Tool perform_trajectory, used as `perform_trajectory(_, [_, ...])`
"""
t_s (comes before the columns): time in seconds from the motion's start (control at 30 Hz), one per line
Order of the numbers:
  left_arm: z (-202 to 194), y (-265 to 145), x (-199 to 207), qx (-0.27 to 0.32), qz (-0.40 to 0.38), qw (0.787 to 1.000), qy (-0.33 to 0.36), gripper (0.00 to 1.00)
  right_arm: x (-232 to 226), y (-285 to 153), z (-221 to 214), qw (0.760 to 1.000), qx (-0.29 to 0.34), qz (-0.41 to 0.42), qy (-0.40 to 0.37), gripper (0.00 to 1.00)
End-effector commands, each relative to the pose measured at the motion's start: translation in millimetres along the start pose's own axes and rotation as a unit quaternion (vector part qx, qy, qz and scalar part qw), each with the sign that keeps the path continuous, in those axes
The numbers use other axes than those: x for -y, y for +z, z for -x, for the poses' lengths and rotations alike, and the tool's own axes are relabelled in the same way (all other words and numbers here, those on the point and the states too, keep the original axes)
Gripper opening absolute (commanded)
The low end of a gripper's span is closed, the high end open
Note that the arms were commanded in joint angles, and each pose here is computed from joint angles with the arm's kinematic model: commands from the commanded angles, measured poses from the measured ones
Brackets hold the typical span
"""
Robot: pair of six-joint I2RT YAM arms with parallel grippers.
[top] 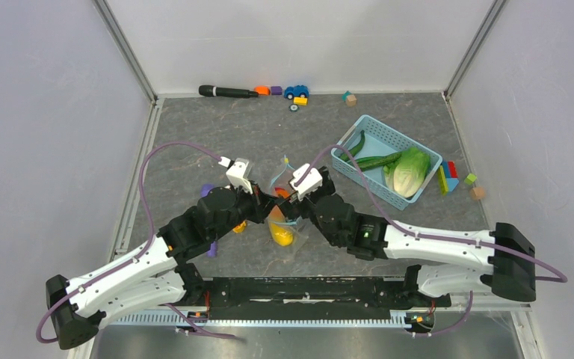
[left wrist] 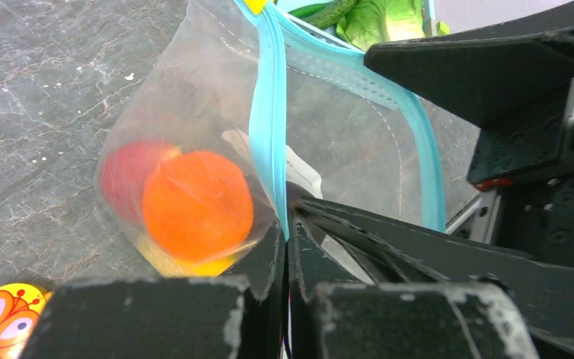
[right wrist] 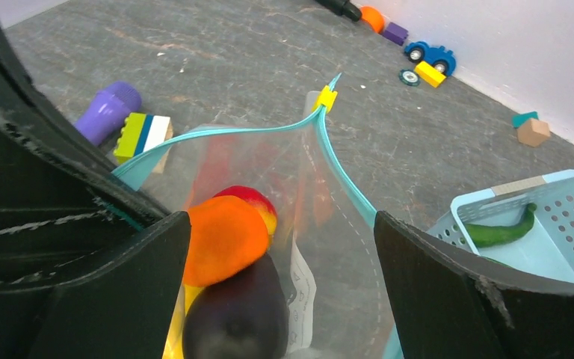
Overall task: Place the food in the zip-top bag and seal the zipper
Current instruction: Place the fake fruit in the zipper food storage bag, then pick up the fake vegetable from the bin.
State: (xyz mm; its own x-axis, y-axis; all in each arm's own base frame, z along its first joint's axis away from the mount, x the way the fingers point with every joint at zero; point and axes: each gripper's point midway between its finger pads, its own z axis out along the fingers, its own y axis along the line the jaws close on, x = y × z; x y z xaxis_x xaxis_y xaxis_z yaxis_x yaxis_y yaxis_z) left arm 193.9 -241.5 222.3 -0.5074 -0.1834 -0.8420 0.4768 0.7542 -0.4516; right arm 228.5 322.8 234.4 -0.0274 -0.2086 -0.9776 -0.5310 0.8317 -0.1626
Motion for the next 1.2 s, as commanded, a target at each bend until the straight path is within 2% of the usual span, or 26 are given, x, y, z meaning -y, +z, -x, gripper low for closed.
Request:
perform_trajectory(0.0, [15,-1,5,0.027,-0.005,1.0,-0.005,0.02,-4,-14,27,0.998,-0.011,0.064,0.02,0.98])
perform_trajectory(0.17, [15,0,4,0.028,-0.003,1.0,-0.003,0.02,14,-24,21,0.992,-0.076,0.095,0.044,0.98])
perform_trajectory(0.27, [14,0,5,0.026,-0.003,1.0,-0.002,0.02,33,-27,12,0.988,-0.116,0.08,0.068,0.98])
perform_trajectory(0.57, [13,1,4,0.025,-0.003,1.0,-0.001,0.02,135,-28,-22,0.973,-0.167,-0.098,0.125,0.98])
perform_trajectory(0.73, [14,1,4,0.025,-0.001,1.0,0.001,0.02,193,-30,-52,0.947,-0.198,-0.193,0.164,0.98])
perform_trajectory(0.93, [13,1,4,0.024,-0.002,1.0,0.001,0.02,275,-41,-83,0.895,-0.224,-0.334,0.192,0.98])
perform_trajectory(1.17, [13,1,4,0.024,-0.001,1.0,0.001,0.02,343,-46,-112,0.845,-0.263,-0.413,0.214,0.98])
